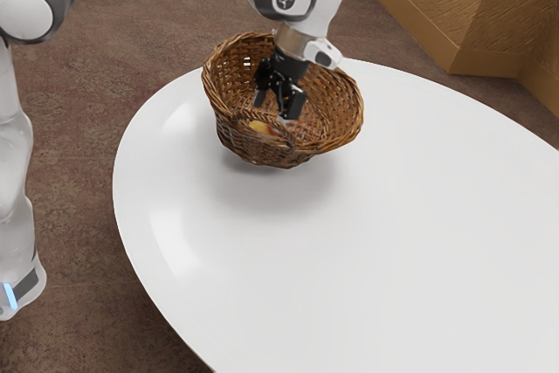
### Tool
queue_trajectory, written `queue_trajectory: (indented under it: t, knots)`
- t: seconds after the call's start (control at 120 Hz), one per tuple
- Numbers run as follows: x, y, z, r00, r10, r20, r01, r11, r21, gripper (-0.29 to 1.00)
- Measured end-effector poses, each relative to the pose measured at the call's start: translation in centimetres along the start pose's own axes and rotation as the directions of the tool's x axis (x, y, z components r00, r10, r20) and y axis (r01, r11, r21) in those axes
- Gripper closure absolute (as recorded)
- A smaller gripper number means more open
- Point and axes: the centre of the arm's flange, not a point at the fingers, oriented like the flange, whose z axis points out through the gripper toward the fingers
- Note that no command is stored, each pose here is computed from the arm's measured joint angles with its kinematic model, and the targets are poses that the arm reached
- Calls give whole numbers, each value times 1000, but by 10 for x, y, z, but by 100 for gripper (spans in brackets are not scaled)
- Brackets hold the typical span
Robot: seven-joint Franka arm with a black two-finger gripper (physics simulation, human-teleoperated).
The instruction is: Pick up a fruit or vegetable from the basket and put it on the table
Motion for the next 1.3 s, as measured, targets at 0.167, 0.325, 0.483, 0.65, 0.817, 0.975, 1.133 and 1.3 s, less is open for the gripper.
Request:
queue_trajectory:
  t: [0.167, 0.325, 0.483, 0.65, 0.817, 0.975, 1.133, 1.3]
  knots:
    - [3, 1, 9, 1000, -4, -1, 4, 1000, 1, 1]
    - [8, -13, 11, 1000, -31, -3, 31, 1000, -1, 1]
    - [18, -34, 27, 997, -71, 20, 71, 997, -1, 1]
    - [28, -50, 39, 994, -102, 25, 102, 995, -6, 1]
    - [37, -50, 49, 994, -106, 30, 106, 994, -19, 7]
    - [37, -17, 50, 999, -49, 18, 49, 999, -14, 35]
    - [32, 5, 36, 1000, -4, -13, 4, 1000, -8, 41]
    - [23, 16, -55, 985, 32, -169, -33, 999, -3, 39]
